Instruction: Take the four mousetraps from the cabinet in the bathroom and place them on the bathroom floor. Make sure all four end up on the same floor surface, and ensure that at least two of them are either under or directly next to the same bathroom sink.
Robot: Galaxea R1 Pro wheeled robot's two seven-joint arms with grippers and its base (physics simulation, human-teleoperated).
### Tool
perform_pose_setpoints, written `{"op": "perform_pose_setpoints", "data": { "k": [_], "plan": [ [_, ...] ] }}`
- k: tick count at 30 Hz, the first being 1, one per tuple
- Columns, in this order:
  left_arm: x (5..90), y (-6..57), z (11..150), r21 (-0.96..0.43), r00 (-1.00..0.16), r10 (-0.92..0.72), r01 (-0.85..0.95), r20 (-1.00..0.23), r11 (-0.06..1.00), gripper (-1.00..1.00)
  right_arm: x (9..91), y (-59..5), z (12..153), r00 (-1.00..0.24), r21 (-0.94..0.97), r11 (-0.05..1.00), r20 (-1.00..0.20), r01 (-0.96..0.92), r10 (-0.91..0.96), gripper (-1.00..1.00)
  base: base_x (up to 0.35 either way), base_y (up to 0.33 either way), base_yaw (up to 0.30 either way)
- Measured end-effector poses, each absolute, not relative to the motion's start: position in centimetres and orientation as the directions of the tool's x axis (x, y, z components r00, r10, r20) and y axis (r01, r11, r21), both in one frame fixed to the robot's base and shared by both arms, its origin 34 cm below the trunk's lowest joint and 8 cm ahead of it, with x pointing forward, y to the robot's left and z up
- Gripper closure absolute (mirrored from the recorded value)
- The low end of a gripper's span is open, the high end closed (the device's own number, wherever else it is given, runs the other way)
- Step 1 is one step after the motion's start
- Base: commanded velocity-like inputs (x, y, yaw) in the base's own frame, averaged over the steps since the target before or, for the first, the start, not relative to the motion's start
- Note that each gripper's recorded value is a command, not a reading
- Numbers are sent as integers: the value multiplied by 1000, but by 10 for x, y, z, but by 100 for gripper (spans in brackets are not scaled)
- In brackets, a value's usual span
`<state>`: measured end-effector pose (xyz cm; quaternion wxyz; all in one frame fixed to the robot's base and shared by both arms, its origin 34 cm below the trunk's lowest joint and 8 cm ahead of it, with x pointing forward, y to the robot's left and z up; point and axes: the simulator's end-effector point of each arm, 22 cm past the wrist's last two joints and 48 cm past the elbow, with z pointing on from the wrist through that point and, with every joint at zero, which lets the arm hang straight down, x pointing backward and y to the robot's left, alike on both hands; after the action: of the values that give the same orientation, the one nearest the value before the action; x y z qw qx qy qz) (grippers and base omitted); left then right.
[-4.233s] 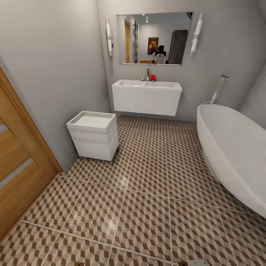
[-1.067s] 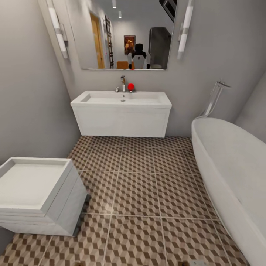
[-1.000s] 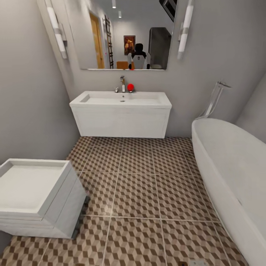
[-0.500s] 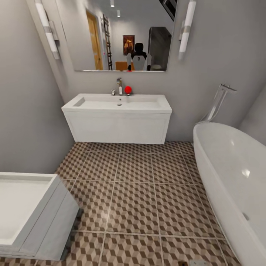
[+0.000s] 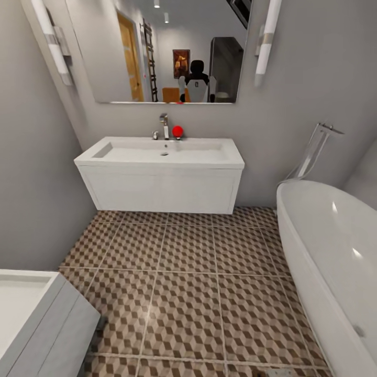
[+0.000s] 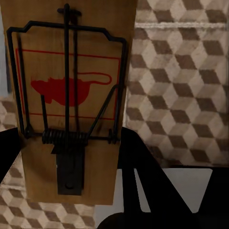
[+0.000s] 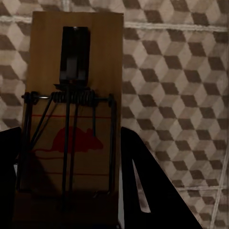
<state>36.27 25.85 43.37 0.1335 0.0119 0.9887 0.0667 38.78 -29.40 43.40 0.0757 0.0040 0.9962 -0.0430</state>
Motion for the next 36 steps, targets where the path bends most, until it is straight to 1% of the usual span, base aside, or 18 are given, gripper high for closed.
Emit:
{"op": "perform_pose_setpoints", "data": {
  "k": [16, 26, 28, 29, 36],
  "plan": [
    [362, 261, 434, 138, -964, 44, 8, -261, 990, 100, 388, -293, 434, -988, -94, 995, -147, -27, -41, 100, 337, -71, 0],
    [362, 282, 434, 166, -965, 46, 2, -259, 986, 100, 386, -291, 434, -988, -91, 996, -147, -24, -37, 100, 337, -5, 0],
    [361, 280, 434, 160, -966, 27, -15, -257, 987, 100, 389, -294, 434, -987, -92, 995, -152, -31, -45, 100, 337, 0, 0],
    [358, 277, 433, 148, -967, -28, -68, -254, 987, 100, 393, -292, 435, -985, -92, 995, -167, -27, -42, 100, 337, 0, 0],
    [360, 272, 433, 135, -965, -53, -90, -258, 987, 100, 394, -300, 435, -983, -106, 994, -178, -16, -34, 100, 338, 0, 0]
  ]
}}
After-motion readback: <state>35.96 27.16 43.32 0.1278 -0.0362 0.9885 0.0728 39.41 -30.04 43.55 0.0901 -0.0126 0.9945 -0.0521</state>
